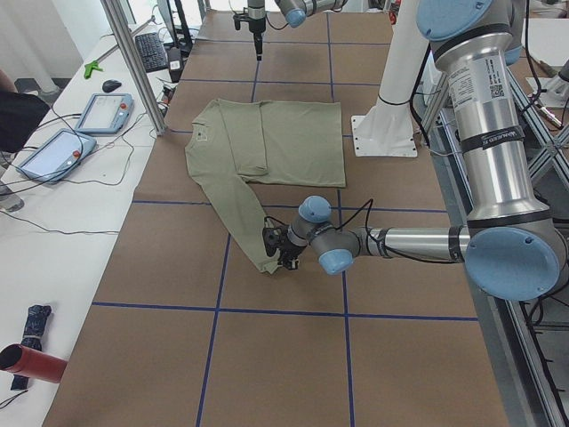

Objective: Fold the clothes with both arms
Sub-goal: 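Grasp the other sleeve cuff with the left gripper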

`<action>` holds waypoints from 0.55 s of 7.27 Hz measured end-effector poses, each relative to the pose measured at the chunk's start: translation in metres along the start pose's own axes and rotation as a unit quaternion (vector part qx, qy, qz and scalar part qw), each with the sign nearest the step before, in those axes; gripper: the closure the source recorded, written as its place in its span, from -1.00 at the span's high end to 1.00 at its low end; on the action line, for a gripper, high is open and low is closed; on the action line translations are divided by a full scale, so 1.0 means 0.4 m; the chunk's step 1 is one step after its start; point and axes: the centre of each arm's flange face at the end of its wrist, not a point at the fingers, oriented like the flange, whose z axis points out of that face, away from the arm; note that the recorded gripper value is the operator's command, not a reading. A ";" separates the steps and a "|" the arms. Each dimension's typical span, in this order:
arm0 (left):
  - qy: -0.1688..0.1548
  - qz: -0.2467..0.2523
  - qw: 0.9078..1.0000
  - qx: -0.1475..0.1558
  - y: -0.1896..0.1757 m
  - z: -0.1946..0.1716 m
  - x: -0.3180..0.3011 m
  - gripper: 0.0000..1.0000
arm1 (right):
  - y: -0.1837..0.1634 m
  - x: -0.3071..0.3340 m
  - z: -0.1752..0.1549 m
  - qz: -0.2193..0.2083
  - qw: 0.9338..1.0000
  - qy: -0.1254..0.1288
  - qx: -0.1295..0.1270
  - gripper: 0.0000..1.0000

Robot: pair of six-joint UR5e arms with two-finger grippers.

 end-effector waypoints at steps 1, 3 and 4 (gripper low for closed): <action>0.005 -0.001 1.000 -0.013 -0.016 -0.012 0.089 -1.00 | 0.021 0.015 -0.002 0.001 1.000 -0.001 -0.001 1.00; -0.007 -0.008 1.000 -0.022 -0.094 0.002 0.340 -1.00 | 0.064 0.046 -0.003 0.004 1.000 -0.006 -0.007 1.00; -0.013 -0.014 1.000 -0.020 -0.142 -0.003 0.465 -1.00 | 0.093 0.074 0.004 0.008 1.000 -0.005 -0.013 1.00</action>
